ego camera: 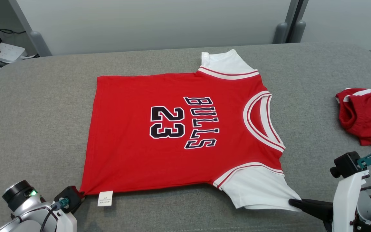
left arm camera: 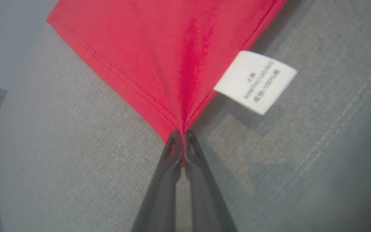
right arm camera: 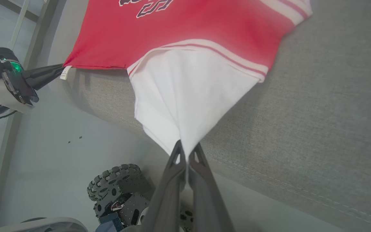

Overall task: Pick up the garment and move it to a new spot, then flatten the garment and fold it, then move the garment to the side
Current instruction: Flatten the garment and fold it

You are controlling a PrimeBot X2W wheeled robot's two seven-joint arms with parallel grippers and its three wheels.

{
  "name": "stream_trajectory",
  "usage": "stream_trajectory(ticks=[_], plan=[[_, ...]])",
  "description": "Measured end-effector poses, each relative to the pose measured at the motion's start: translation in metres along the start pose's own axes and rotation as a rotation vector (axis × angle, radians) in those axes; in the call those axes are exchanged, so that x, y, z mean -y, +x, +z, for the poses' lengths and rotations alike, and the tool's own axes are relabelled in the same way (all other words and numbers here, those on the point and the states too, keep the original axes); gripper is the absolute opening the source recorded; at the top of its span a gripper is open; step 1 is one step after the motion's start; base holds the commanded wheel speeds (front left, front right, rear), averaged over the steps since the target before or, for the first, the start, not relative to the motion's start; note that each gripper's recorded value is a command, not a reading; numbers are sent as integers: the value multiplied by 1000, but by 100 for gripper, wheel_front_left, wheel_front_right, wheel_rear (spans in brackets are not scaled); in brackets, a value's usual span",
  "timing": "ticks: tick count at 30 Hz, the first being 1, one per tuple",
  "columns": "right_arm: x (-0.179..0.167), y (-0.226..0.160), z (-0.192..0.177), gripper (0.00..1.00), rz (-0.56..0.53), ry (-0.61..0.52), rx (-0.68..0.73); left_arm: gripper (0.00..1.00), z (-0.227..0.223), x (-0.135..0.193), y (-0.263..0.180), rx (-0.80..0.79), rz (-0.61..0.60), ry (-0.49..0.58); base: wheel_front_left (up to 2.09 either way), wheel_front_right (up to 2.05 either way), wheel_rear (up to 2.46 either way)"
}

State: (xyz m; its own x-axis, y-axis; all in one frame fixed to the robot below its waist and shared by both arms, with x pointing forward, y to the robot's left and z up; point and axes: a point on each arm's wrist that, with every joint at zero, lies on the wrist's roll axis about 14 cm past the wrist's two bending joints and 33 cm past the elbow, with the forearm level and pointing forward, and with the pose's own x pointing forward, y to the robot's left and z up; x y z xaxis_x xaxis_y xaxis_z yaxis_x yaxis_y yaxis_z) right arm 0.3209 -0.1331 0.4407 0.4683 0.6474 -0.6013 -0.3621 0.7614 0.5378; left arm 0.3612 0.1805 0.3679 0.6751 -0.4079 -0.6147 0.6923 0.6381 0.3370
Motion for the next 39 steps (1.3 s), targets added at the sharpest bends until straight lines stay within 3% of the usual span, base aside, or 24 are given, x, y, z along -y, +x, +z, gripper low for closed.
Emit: stream_trajectory(ticks=[8, 15, 20, 39], plan=[[3, 1, 19, 0, -8, -32, 35, 0, 9, -6, -1, 0, -34, -11, 0, 0, 0], [3, 9, 87, 0, -13, -110, 201, 0, 35, -21, 15, 1, -87, 50, 0, 0, 0], [12, 22, 112, 0, -30, -119, 246, 0, 46, -41, 28, -1, -87, 46, 0, 0, 0], [52, 68, 156, 0, -108, -146, 315, 0, 40, -65, 76, -11, -85, 9, 0, 0, 0]])
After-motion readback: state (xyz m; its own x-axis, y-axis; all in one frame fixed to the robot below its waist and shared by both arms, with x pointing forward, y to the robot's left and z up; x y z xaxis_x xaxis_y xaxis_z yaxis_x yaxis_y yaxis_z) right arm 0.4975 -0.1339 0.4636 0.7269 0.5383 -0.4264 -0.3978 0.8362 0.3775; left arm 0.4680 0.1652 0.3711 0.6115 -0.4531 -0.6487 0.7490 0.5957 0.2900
